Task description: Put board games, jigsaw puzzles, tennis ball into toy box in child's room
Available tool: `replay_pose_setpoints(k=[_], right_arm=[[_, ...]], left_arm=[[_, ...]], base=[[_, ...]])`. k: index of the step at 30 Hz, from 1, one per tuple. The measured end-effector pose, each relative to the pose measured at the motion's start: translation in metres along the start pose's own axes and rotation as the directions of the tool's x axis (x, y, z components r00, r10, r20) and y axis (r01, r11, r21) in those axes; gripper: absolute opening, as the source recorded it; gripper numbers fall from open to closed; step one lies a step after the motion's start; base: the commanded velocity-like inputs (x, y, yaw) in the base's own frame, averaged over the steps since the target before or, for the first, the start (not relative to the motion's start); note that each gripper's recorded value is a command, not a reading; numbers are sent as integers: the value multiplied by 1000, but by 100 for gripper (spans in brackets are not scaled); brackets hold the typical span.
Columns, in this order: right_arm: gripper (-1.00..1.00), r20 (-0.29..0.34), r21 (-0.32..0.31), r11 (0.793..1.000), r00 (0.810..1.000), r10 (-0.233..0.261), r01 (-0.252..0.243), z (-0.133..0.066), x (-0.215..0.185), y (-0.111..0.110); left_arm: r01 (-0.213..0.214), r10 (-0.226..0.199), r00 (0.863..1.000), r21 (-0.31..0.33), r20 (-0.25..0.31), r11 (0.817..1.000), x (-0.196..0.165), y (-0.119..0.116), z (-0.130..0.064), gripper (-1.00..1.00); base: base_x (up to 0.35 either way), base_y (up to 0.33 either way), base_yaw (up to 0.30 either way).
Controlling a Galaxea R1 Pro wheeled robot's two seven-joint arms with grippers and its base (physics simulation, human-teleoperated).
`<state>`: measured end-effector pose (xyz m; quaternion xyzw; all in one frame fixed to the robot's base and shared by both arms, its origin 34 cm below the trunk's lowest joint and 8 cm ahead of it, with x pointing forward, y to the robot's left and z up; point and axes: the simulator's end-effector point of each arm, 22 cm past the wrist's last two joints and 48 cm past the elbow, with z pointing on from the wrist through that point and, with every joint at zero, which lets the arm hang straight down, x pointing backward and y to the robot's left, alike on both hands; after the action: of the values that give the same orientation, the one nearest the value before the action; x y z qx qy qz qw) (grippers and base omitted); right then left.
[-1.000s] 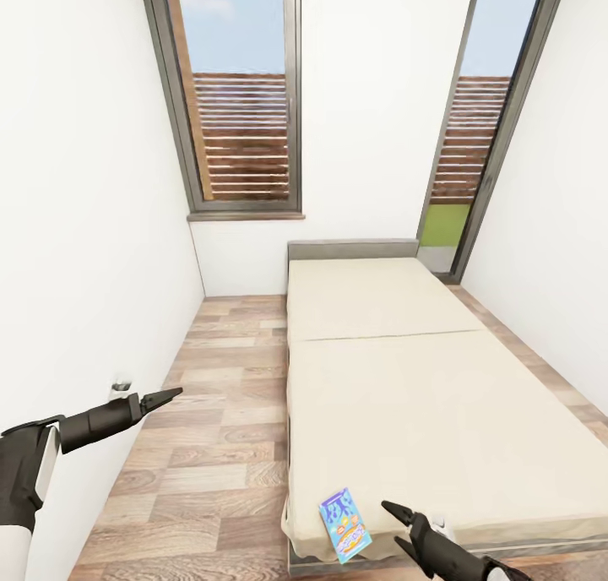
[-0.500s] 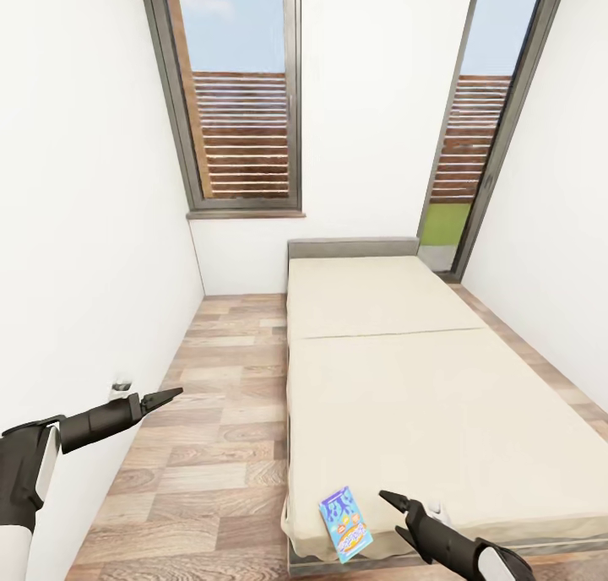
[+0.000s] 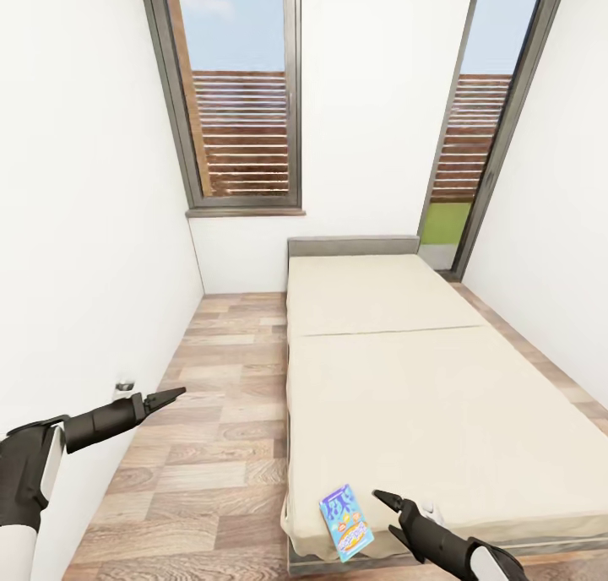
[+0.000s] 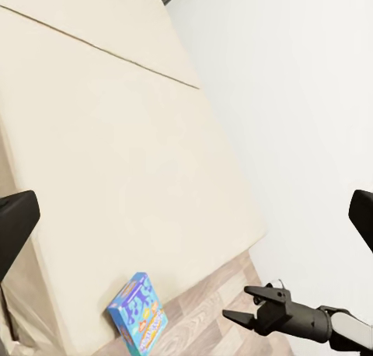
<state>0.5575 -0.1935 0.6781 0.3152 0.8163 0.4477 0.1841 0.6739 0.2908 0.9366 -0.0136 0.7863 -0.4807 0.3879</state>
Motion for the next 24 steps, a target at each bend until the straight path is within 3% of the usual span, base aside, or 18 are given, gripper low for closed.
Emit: replay_pose_setpoints(k=[10,12,17,24], right_arm=[[100,-8,-11,1000,1000,6,-6,14,7,-7],[100,-8,-11,1000,1000,6,-6,16,7,-9],[100,-6,-10,1000,1000,6,-6,19,6,-16],[100,29,-17,999,999,32,-31,20,-5,-27]], left_arm=[[53,-53,999,8,-9,999,9,8,6,100],[63,-63,998,24,-21,998,17,5,17,100],[67,-64,996,51,-56,996,34,-1,37,100],[65,-61,996,55,-71,996,44,5,44,100]], base=[[0,0,0],[0,0,0],[0,0,0],[0,0,0]])
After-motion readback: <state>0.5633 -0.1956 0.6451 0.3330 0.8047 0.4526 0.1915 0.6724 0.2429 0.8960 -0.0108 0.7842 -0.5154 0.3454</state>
